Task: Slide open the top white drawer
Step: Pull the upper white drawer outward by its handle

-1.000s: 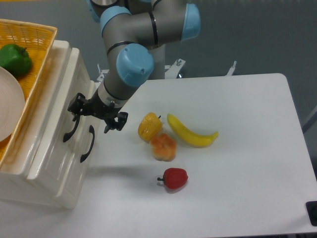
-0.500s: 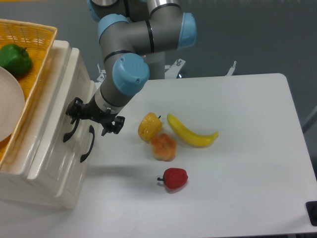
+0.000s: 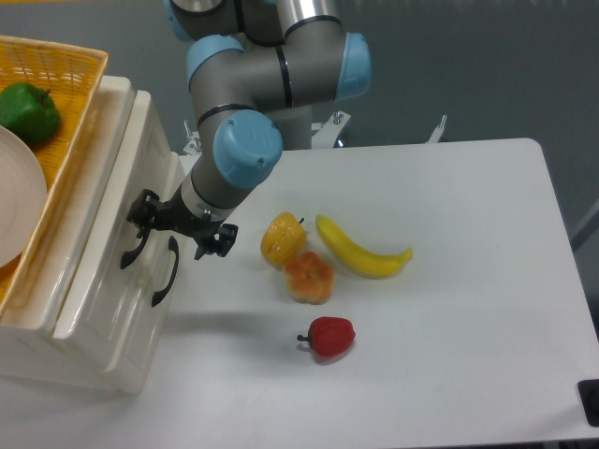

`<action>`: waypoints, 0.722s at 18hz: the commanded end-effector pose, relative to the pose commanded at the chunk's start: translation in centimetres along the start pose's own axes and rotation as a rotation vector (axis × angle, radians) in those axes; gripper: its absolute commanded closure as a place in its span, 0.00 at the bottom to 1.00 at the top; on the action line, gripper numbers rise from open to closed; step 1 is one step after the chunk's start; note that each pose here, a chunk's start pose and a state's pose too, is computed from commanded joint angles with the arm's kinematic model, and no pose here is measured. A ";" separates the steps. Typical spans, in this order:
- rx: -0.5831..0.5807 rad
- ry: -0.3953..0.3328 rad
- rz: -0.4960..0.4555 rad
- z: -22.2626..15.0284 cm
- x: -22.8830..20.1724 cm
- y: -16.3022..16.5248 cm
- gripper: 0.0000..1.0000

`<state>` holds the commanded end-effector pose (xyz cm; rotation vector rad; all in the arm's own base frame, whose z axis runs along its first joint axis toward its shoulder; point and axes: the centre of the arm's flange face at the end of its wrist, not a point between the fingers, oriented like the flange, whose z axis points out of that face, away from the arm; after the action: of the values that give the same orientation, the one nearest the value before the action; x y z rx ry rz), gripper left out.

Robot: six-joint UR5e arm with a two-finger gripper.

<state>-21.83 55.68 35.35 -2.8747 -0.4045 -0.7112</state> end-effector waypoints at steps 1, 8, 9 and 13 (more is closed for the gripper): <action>-0.010 -0.031 0.004 -0.2 -0.2 0.1 0.00; -0.020 -0.104 0.018 -1.2 -0.3 0.0 0.00; -0.018 -0.107 0.020 -1.3 -0.3 -0.1 0.00; -0.009 -0.111 0.009 -1.9 -1.3 -0.2 0.00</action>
<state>-23.80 55.20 36.45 -2.9315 -0.4032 -0.5553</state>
